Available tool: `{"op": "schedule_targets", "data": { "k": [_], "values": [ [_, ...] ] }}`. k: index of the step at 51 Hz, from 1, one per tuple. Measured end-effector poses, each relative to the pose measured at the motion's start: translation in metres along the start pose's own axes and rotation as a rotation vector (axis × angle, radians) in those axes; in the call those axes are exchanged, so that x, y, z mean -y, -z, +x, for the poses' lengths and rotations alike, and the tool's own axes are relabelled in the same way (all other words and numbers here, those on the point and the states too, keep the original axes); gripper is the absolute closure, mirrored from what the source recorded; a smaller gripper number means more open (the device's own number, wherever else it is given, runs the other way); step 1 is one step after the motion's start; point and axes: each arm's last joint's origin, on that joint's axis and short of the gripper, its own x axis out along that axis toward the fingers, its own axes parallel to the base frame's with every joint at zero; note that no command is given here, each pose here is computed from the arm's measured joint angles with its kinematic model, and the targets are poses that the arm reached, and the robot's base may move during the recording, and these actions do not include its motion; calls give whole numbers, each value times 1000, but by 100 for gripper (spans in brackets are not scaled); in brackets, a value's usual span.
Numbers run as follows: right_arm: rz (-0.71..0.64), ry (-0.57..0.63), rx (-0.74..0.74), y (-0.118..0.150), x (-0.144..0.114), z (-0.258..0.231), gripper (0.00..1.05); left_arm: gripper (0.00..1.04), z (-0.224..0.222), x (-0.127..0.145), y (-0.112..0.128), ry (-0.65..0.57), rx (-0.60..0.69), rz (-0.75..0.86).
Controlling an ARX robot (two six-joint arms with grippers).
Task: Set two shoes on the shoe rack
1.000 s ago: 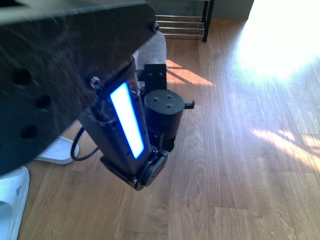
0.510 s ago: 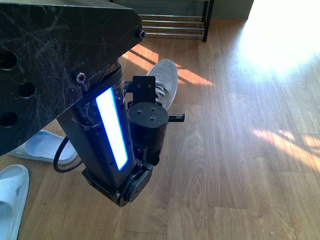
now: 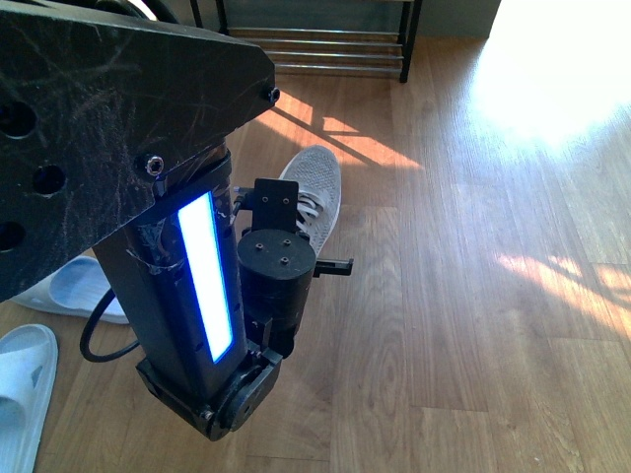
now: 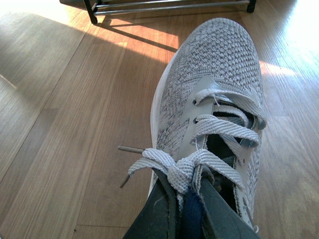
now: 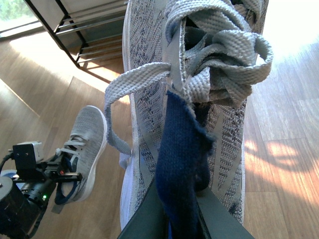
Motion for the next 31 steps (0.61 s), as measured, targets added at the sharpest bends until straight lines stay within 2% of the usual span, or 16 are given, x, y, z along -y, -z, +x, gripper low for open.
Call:
{"op": "schedule_targets", "data": {
  "k": [10,13,15,18,20,22,26,28,31],
  "values": [
    [0,0,0,0,0,0,103,103,-10,-9,7,26,-64,17],
    [0,-4,0,0,0,0,103,103,-34,-50,-5,107,-393,33],
    [0,-7,-2,0,0,0,103,103,-73,-91,-26,69,-649,-5],
    [0,-3,-1,0,0,0,103,103,-107,-119,-45,4,-794,-52],
    [1,15,2,0,1,0,103,103,-147,-140,-70,-82,-887,-86],
    [1,15,2,0,1,0,103,103,-168,-148,-91,-102,-892,-108],
    [1,0,0,0,0,0,103,103,-184,-150,-130,-51,-799,-167],
    [0,-16,-3,0,-1,0,103,103,-189,-152,-151,-38,-709,-187],
    [-1,-26,-4,0,-1,0,103,103,-195,-156,-194,-22,-493,-218]
  ]
}}
